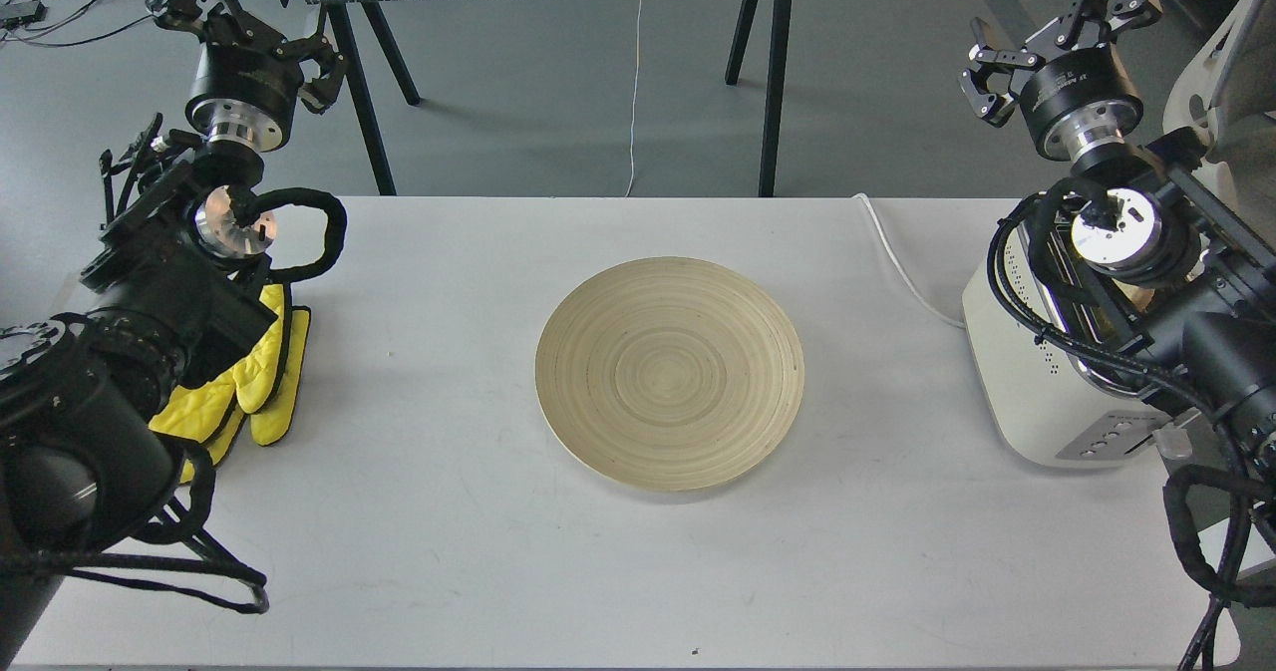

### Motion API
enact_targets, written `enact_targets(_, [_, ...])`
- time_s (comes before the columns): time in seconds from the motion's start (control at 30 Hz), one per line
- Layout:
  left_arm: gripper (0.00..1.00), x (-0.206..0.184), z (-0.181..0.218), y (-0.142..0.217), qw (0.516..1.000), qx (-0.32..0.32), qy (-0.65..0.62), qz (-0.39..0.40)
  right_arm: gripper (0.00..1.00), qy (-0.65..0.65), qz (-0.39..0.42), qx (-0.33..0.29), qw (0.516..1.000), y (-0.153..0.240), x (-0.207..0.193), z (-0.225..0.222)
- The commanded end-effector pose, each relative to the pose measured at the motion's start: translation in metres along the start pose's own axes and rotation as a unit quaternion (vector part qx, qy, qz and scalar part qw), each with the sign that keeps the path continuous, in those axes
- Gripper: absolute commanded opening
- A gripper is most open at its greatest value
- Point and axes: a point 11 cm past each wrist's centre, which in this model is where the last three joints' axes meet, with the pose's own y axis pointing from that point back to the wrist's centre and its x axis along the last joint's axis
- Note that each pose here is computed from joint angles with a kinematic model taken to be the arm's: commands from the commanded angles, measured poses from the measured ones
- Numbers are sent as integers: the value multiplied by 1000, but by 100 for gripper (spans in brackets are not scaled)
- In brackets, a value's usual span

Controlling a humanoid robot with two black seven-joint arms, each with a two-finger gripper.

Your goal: Put bread in toaster with right arm

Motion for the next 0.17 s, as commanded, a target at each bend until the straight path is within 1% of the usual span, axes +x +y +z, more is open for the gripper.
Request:
enact_targets(0.0, [100,0,-1,0,1000,0,1,0,100,-2,-3,-1,1000,1,4,-1])
enact_targets(0.13, [100,0,0,0,1000,-1,1,0,100,-1,-9,-14,1000,0,2,-1])
